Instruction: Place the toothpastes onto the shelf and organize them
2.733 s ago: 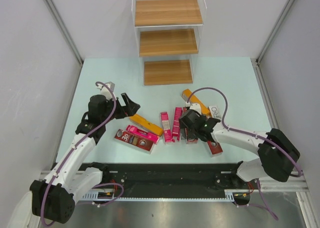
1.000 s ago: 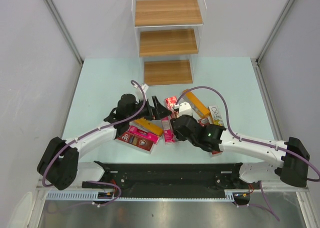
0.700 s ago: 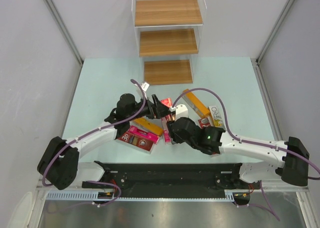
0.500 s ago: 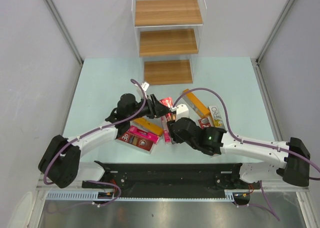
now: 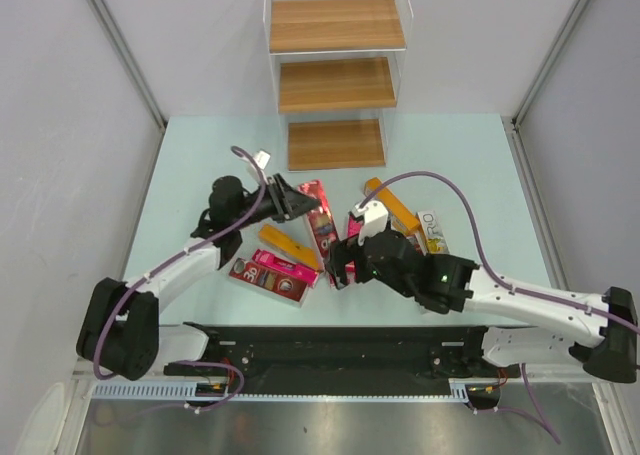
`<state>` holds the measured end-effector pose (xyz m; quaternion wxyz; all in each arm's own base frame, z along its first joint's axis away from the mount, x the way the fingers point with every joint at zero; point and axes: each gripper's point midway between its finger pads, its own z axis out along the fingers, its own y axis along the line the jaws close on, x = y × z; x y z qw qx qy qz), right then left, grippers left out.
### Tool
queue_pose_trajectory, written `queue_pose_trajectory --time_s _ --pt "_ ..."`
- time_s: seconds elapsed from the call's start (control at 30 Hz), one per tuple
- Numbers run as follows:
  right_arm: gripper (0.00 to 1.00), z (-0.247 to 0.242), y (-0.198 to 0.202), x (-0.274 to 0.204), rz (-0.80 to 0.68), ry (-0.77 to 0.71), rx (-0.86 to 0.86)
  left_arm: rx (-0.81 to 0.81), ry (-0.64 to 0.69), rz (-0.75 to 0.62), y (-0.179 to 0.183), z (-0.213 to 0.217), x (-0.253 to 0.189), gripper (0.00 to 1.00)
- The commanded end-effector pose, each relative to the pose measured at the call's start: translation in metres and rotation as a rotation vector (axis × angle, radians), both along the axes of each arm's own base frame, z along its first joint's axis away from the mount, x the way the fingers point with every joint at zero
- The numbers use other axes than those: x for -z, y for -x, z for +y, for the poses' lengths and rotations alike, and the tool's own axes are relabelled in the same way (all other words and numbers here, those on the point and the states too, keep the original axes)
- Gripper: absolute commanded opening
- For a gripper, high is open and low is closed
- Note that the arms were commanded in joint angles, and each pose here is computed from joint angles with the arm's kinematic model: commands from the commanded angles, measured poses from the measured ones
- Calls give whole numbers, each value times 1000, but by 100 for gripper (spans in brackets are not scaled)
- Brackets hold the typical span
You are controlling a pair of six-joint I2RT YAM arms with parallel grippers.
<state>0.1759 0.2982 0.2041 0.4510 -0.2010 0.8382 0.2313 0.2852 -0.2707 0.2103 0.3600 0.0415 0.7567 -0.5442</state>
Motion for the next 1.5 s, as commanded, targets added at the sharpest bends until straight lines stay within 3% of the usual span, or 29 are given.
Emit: queue_pose_trajectory --time_s 0.0,0.17,0.2,0.33,0.5,0.7,0.8,0.87,0.93,1.2,1.23,1.33,1.37,1.47 --pt "100 9 -3 -59 -7 -222 -24 10 168 -152 -8 38 -75 50" --pt "100 2 -16 -71 68 -412 -22 -31 258 -173 -15 72 -105 50" --pt "100 11 -12 -87 93 -527 -77 -23 285 -228 -12 76 -115 50" --pt "99 12 -22 -106 91 -752 -149 23 413 -224 2 88 -138 50" --pt "98 45 -24 -115 76 -848 -252 63 484 -230 8 91 -151 49" --pt "94 74 -22 -108 96 -886 -283 58 469 -224 7 91 -154 49" --pt "88 80 -22 -109 92 -908 -284 60 468 -228 8 91 -156 49" --pt "80 84 -22 -111 83 -922 -297 61 468 -225 9 90 -155 49" --pt "65 87 -22 -110 93 -925 -300 60 469 -224 9 91 -155 49" --pt "40 86 -21 -109 90 -914 -292 64 470 -227 10 90 -154 52" --pt "36 86 -20 -110 90 -914 -292 64 469 -227 9 90 -153 55" --pt "33 83 -19 -112 87 -912 -282 61 461 -211 9 90 -148 82" --pt "32 80 -18 -116 84 -916 -282 57 447 -214 8 90 -146 98" --pt "31 71 -18 -126 67 -926 -271 40 391 -202 4 89 -136 100"
